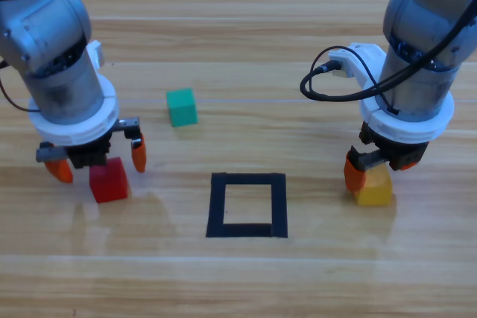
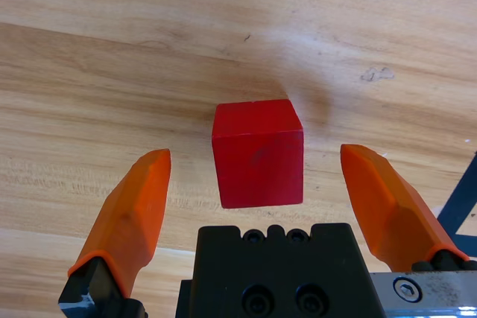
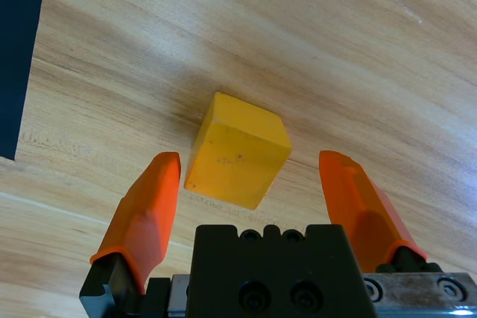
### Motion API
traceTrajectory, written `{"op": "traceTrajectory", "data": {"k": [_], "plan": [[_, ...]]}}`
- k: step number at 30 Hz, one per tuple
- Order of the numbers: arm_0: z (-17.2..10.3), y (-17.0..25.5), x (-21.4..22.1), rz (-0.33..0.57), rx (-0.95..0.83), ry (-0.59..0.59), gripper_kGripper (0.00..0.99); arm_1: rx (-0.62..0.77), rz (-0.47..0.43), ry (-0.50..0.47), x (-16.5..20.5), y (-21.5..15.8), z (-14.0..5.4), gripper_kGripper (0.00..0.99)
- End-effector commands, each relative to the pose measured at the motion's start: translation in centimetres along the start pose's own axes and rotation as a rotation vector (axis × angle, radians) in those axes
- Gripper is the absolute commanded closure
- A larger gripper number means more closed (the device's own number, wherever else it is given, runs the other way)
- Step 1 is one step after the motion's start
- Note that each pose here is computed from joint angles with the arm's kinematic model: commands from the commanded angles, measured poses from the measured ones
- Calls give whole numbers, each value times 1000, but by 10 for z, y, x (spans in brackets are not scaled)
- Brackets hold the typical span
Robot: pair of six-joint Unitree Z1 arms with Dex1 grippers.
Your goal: Stack the blocks in the rectangular block: red at the bottom, yellow in the middle, green on top
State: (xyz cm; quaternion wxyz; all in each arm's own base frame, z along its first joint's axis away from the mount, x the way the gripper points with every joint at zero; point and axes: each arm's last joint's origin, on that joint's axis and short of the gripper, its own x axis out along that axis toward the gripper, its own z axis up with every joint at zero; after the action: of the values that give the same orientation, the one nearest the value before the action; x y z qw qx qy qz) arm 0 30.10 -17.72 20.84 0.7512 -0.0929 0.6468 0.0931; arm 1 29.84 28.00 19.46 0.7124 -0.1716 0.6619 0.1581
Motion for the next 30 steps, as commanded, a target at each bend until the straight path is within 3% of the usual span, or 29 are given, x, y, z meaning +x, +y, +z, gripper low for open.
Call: {"op": "traceTrajectory", "data": {"k": [1,6,9,12,13,21,24,30], "plan": [[-11,-6,31,52,27,43,31,-28,-14,113,42,13,1,212],[-9,-9,41,59,32,48,47,-28,-7,133,49,15,4,238],[-8,-11,43,57,36,48,94,-29,7,141,47,16,5,514],[-8,-11,44,55,45,47,220,-55,42,134,38,16,2,950],[-8,-11,44,55,48,47,267,-66,51,123,32,15,0,990],[-7,-10,26,32,110,27,857,-128,1,-45,-35,-1,-14,990],[-1,-22,10,10,153,11,955,-116,-11,-61,-44,-10,-21,990],[-30,-76,-10,-6,291,21,990,-82,-3,-47,-43,-25,-24,990]]}}
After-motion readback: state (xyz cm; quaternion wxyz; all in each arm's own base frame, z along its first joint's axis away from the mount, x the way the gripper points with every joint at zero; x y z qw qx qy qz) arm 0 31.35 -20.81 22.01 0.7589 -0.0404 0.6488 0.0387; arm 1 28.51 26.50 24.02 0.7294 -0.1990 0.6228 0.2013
